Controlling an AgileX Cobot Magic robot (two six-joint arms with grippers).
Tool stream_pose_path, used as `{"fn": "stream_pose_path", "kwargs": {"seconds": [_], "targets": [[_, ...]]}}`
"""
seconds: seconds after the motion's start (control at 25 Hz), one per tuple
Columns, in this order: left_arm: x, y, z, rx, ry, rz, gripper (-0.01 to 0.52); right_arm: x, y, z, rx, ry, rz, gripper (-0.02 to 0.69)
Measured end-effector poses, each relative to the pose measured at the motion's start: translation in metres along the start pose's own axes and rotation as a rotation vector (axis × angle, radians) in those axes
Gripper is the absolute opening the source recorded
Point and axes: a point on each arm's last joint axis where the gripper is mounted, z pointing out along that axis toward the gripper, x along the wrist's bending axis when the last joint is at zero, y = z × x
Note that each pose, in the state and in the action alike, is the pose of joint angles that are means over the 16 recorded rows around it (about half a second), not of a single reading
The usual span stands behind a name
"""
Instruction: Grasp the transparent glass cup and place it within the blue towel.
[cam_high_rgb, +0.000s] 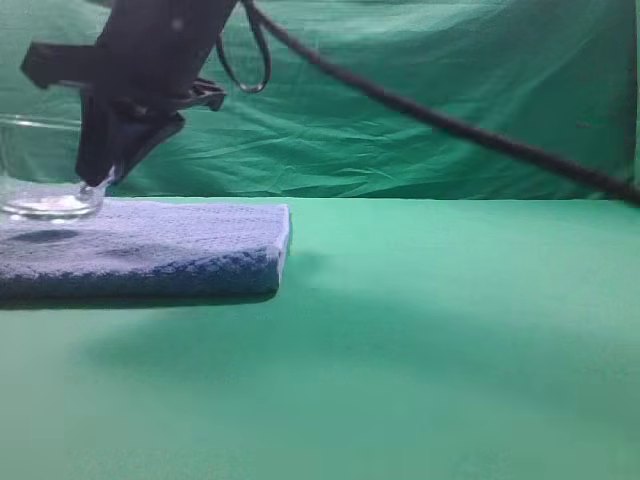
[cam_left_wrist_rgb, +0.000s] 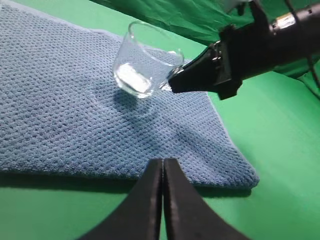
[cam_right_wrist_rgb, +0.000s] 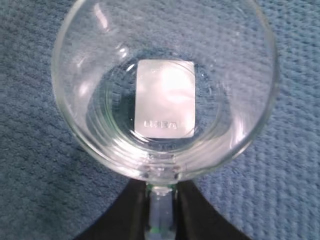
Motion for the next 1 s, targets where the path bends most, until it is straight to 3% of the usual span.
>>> {"fn": "stream_pose_path", "kwargs": {"seconds": [0.16,0.28,0.4,0.76,1.0], "targets": [[0.000,0.000,0.000,0.000,0.000,0.000,0.000,-0.002,0.006,-0.014,0.021,0.015,0.045,0.431],[0.000,0.000,0.000,0.000,0.000,0.000,0.000,-0.003,0.013,-0.035,0.039,0.026,0.086,0.424],[0.000,0.000,0.000,0.000,0.000,0.000,0.000,-0.004,0.020,-0.063,0.053,0.033,0.133,0.358],[0.000,0.000,0.000,0.000,0.000,0.000,0.000,0.003,0.039,-0.167,0.007,0.013,0.242,0.043],[0.000,0.000,0.000,0.000,0.000,0.000,0.000,0.020,0.034,-0.229,-0.045,-0.008,0.268,0.000]]}}
